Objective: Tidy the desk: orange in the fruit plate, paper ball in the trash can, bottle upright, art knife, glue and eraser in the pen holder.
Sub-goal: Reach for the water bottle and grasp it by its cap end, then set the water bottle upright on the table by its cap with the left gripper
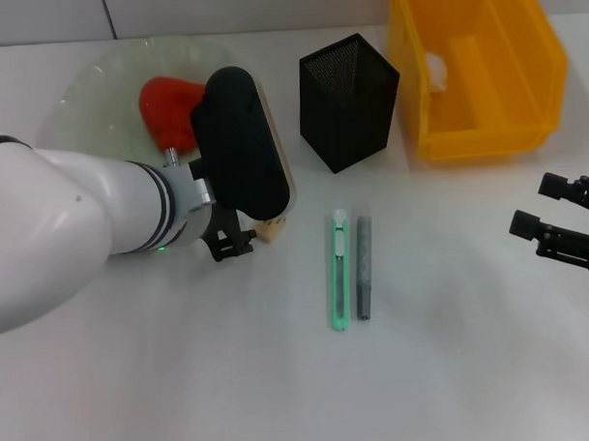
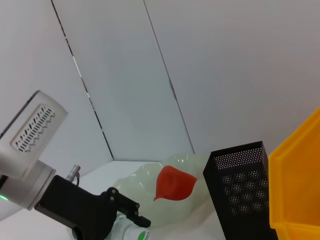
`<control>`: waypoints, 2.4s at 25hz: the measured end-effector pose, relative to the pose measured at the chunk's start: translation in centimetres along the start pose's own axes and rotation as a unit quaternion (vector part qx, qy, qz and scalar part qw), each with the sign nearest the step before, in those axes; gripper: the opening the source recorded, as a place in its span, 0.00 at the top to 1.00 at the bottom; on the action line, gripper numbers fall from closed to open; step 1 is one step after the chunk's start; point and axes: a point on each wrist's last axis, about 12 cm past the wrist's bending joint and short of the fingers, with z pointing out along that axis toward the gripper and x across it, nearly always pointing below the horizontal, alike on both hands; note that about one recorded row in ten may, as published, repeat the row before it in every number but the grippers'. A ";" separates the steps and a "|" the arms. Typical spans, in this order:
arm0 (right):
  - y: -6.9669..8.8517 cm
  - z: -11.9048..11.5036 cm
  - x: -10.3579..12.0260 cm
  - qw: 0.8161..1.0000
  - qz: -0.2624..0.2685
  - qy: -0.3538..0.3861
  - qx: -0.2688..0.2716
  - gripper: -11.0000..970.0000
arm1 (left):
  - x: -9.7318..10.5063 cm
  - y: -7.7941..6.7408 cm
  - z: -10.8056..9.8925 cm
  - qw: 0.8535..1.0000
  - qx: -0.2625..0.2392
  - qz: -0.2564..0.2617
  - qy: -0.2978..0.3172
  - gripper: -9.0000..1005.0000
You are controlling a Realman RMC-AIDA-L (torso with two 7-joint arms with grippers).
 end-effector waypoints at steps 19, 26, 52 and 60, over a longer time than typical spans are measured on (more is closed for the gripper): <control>0.0 -0.2 0.2 1.000 0.015 0.000 -0.005 0.12 | 0.6 0.6 0.5 1.000 -0.003 0.022 0.009 0.50; -0.1 -0.5 0.0 1.000 0.021 -0.001 -0.009 0.12 | 0.7 0.8 -2.0 1.000 -0.010 0.004 -0.004 0.55; -0.3 0.3 -1.0 0.999 0.024 -0.004 -0.026 0.12 | 9.0 2.9 -7.5 0.950 0.015 -0.172 -0.261 0.56; -0.3 0.4 -1.1 0.999 0.025 -0.004 -0.027 0.12 | 11.2 2.9 -7.9 0.926 0.008 -0.210 -0.313 0.56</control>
